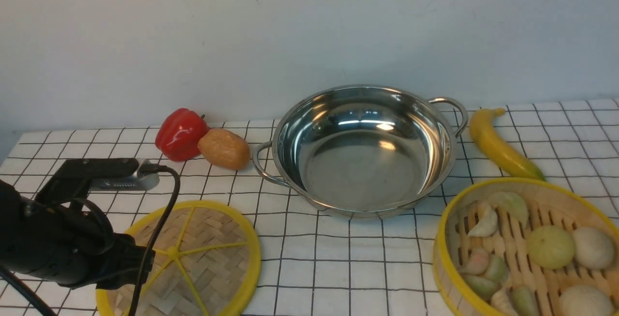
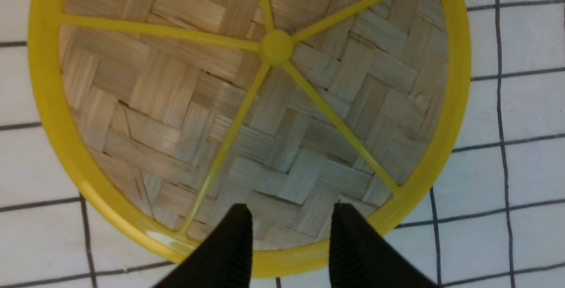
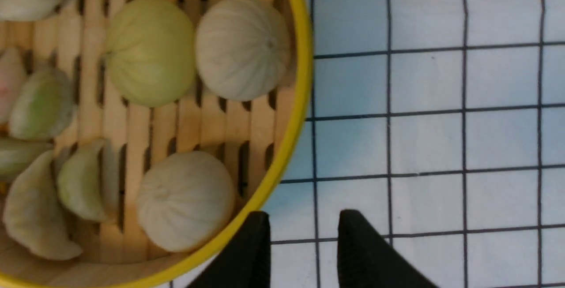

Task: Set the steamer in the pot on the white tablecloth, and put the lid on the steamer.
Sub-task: 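Reach for and grasp the rim of the bamboo steamer holding the buns with the right gripper, then place the bamboo steamer basket of food into the steel pot with the right gripper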

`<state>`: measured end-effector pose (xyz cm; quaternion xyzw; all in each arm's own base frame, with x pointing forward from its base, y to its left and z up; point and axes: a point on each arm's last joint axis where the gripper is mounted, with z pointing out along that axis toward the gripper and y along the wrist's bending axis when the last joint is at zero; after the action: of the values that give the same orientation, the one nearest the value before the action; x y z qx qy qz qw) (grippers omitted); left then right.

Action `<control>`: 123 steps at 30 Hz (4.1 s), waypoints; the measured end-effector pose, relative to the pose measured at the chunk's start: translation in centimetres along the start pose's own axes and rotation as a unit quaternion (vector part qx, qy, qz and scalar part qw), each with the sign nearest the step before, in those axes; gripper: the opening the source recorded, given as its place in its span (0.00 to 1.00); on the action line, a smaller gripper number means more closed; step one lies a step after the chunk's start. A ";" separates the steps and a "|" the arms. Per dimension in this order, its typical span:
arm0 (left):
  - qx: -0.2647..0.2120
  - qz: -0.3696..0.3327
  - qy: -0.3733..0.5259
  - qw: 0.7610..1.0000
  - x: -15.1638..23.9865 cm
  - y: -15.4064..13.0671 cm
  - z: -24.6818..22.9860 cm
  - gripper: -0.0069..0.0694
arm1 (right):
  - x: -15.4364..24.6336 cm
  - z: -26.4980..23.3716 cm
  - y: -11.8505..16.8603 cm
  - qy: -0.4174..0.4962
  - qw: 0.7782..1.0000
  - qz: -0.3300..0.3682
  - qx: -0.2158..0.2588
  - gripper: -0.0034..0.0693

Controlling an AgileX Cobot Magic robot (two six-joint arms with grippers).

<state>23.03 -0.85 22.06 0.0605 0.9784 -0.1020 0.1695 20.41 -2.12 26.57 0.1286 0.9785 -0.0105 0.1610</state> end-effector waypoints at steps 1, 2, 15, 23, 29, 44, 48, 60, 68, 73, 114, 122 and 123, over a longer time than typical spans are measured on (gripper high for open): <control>-0.001 0.000 -0.002 1.000 0.0 0.0 0.0 0.41 | -0.2 0.2 -0.3 0.000 1.000 0.009 0.002 0.38; -0.001 0.000 -0.004 1.000 -0.1 0.0 0.0 0.41 | -0.4 0.5 -0.7 0.000 1.000 0.021 0.003 0.38; -0.002 -0.002 -0.011 1.000 -0.2 0.0 0.0 0.41 | -2.1 5.3 -0.7 0.053 0.996 0.059 -0.036 0.38; -0.002 -0.002 -0.011 1.000 -0.2 0.0 0.0 0.41 | -2.5 7.1 -0.7 0.064 0.996 0.060 -0.033 0.38; -0.002 0.000 -0.011 1.000 -0.2 0.0 0.0 0.41 | -2.7 7.8 -0.6 0.070 0.995 0.061 -0.032 0.38; -0.002 0.001 -0.011 1.000 -0.2 0.0 0.0 0.41 | -2.9 8.0 0.0 0.066 0.995 0.046 -0.066 0.38; -0.002 0.001 -0.011 1.000 -0.2 0.0 0.0 0.41 | -2.9 8.1 -0.1 0.067 0.995 0.045 -0.065 0.38; -0.002 0.001 -0.011 1.000 -0.2 0.0 0.0 0.41 | -2.5 11.4 -0.1 0.128 0.989 0.047 -0.056 0.38; -0.002 0.001 -0.011 1.000 -0.2 0.0 0.0 0.41 | -2.6 11.7 -0.2 0.132 0.989 0.044 -0.049 0.14; -0.002 0.001 -0.011 1.000 -0.2 0.0 0.0 0.41 | -2.5 11.6 -0.4 0.140 0.989 0.027 -0.040 0.13; 0.002 -0.004 -0.012 1.000 -0.2 0.0 0.0 0.41 | -19.7 6.9 21.3 0.004 0.984 -0.092 -0.156 0.13; 0.006 -0.009 -0.014 1.000 -0.3 -0.1 0.1 0.41 | -19.9 12.3 22.4 0.041 0.985 -0.093 -0.141 0.13; 0.006 -0.009 -0.014 1.000 -0.3 -0.1 0.1 0.41 | -19.9 13.0 22.5 0.044 0.985 -0.094 -0.138 0.13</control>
<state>23.29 -0.97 22.13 0.0513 0.9758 -0.1103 0.1817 48.44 13.86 21.07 0.0133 0.9844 0.1157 0.1322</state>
